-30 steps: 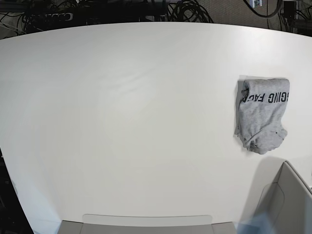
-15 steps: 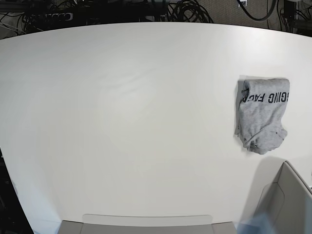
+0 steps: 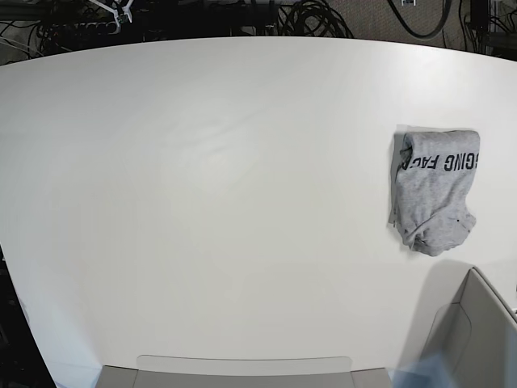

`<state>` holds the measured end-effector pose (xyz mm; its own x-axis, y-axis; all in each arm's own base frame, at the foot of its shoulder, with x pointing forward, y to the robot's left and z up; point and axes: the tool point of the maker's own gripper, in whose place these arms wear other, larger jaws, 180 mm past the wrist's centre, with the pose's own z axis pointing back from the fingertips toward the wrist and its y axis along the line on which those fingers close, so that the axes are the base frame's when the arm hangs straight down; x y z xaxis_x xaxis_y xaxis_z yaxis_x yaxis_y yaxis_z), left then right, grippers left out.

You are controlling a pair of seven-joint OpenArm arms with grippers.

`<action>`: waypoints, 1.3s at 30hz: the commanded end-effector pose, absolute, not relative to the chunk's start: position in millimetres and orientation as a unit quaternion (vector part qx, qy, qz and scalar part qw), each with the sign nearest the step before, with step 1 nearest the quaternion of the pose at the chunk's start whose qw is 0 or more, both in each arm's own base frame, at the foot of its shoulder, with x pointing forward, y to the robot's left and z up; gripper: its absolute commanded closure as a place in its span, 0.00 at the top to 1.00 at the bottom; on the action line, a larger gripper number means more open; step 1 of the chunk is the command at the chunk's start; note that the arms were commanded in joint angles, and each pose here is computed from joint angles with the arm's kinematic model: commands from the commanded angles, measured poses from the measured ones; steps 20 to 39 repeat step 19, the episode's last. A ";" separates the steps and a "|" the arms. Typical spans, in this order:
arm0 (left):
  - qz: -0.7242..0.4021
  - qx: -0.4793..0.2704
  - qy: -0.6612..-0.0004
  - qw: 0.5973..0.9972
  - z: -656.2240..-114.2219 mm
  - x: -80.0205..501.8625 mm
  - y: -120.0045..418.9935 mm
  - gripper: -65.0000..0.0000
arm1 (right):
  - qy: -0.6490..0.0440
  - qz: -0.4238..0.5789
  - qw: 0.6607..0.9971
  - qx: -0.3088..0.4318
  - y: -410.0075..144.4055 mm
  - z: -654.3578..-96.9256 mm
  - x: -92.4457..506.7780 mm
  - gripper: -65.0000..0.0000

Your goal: Fold the T-shirt properly

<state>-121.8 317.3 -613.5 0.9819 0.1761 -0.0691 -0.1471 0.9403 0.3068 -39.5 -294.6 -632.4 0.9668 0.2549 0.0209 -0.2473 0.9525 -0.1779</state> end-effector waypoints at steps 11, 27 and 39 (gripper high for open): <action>0.086 0.151 0.031 0.984 -617.5 -108.4 310.9 0.00 | -0.017 0.215 0.973 -0.081 -285.7 -634.0 -42.8 0.00; 0.089 0.143 0.031 0.985 -620.6 -107.7 300.8 0.00 | -0.031 0.227 0.971 -0.067 -271.7 -634.5 -39.2 0.00; 0.089 0.143 0.031 0.985 -620.6 -107.7 300.8 0.00 | -0.031 0.227 0.971 -0.067 -271.7 -634.5 -39.2 0.00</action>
